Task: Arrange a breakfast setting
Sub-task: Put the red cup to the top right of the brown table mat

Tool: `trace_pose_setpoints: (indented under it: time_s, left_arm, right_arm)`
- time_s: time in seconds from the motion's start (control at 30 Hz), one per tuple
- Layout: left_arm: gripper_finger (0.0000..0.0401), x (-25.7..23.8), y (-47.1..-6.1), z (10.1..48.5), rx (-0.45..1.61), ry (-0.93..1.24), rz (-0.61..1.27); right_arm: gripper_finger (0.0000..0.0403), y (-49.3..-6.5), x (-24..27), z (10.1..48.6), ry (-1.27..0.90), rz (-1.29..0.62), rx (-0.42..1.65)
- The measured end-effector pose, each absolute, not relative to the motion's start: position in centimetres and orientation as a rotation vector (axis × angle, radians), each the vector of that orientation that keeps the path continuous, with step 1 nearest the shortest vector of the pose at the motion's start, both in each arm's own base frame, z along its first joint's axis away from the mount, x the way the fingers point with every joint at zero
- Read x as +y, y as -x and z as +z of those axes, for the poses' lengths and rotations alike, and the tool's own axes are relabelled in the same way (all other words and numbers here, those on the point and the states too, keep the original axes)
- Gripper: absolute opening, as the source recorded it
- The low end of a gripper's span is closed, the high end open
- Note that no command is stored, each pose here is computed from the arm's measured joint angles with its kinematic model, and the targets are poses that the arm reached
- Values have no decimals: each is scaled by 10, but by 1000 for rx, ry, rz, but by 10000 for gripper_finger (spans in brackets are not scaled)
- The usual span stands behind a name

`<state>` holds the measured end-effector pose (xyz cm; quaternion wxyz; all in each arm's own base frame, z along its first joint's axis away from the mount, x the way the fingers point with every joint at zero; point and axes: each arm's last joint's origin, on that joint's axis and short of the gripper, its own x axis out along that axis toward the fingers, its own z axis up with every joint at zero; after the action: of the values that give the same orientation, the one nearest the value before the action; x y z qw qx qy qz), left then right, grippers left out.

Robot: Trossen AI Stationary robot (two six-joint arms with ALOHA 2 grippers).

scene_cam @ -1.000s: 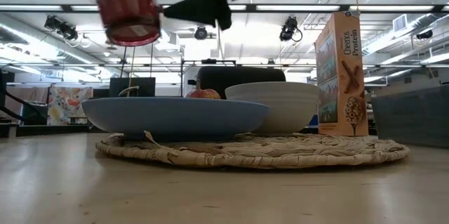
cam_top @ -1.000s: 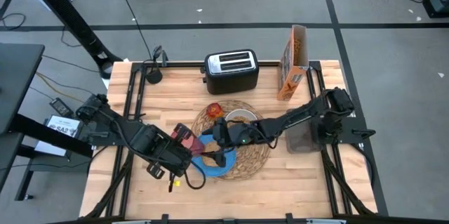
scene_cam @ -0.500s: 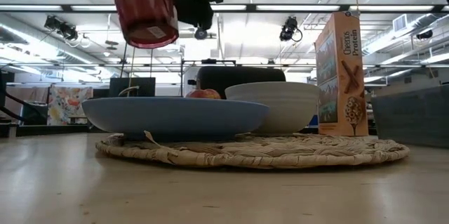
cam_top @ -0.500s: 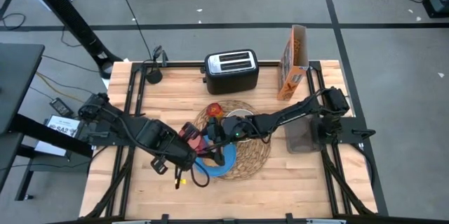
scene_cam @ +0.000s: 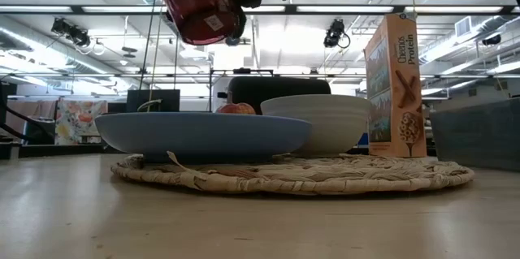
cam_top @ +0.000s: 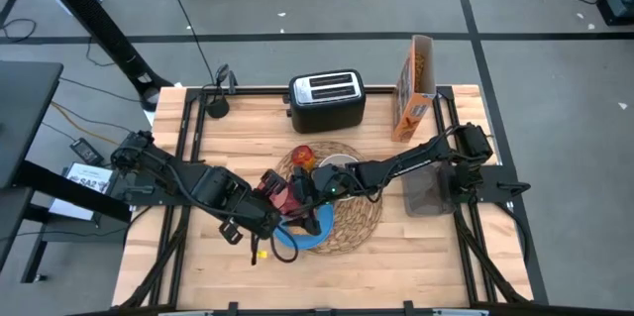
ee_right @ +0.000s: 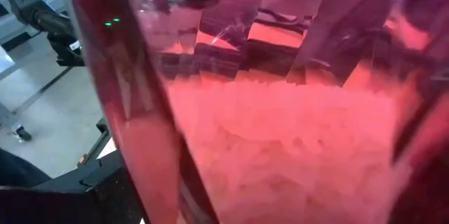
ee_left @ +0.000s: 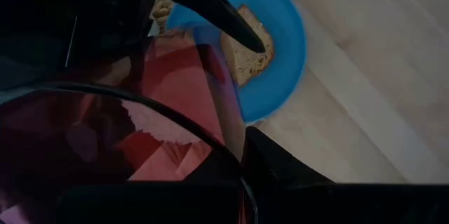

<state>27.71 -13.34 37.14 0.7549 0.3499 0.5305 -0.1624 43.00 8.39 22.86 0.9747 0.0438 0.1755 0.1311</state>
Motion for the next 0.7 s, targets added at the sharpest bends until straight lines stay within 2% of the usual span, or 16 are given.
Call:
trace_pose_setpoints:
  time_s: [0.37, 0.53, 0.7]
  left_arm:
    - [13, -134, -275, 371, 1172, -733, -419]
    - [13, -132, -277, 371, 1164, -736, -402]
    - [33, -132, -277, 371, 1160, -746, -396]
  right_arm:
    - [383, -433, 85, 244, -65, 289, 302]
    - [364, -433, 85, 244, -71, 287, 307]
    - [361, -433, 85, 244, -71, 275, 306]
